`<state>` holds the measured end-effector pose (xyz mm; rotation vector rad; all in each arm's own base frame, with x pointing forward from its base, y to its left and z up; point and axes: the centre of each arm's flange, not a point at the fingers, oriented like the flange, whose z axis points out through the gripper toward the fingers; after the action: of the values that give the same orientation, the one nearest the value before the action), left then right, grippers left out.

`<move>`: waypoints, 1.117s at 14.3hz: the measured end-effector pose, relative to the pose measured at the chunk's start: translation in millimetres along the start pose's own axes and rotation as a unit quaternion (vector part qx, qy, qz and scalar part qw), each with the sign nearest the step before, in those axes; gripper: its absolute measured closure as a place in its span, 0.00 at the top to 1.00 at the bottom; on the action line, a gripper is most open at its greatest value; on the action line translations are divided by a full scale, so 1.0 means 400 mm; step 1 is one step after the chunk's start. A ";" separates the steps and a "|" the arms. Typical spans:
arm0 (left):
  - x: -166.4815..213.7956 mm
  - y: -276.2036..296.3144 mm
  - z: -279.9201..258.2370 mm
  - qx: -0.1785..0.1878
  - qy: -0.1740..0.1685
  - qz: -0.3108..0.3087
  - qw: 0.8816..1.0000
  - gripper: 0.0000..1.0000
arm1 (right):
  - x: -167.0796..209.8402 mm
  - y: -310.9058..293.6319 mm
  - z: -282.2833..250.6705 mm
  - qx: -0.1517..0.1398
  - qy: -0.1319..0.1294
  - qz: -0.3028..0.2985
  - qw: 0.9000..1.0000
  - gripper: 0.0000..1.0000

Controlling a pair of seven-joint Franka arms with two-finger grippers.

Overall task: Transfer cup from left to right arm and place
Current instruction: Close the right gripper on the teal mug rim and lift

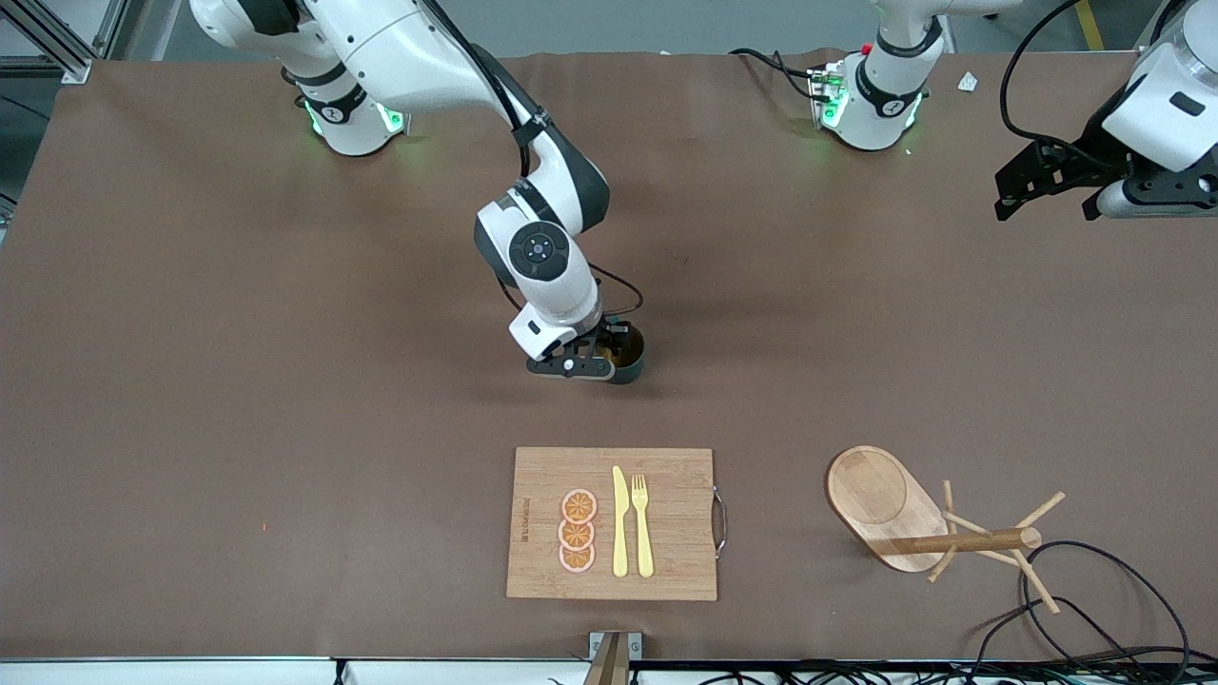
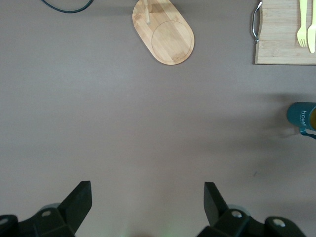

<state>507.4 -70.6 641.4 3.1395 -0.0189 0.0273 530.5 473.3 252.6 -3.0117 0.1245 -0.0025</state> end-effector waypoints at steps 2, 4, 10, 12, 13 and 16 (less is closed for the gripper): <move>0.001 -0.007 0.003 0.000 -0.001 -0.003 1.000 1.00 | 0.004 0.004 0.000 -0.002 0.002 -0.004 1.000 0.37; 0.001 -0.019 0.005 0.000 -0.003 -0.007 1.000 1.00 | 0.008 0.007 -0.001 -0.003 0.003 -0.008 1.000 0.14; -0.001 -0.024 -0.004 0.002 -0.004 0.001 1.000 1.00 | 0.065 0.078 -0.030 -0.027 -0.021 -0.048 0.998 0.04; 0.000 -0.024 -0.014 0.001 0.000 0.005 1.000 1.00 | 0.118 0.149 -0.095 -0.034 -0.039 -0.091 0.995 0.04; 0.000 -0.024 -0.016 0.001 0.001 0.008 1.000 1.00 | 0.148 0.192 -0.137 -0.032 -0.043 -0.114 0.992 0.04; -0.004 -0.022 -0.013 0.002 -0.006 0.011 1.000 1.00 | 0.211 0.346 -0.238 -0.032 -0.043 -0.192 0.980 0.04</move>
<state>505.7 -61.6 646.6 3.1440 -0.0529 0.0088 602.6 317.5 329.2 -3.0385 -0.4747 0.0972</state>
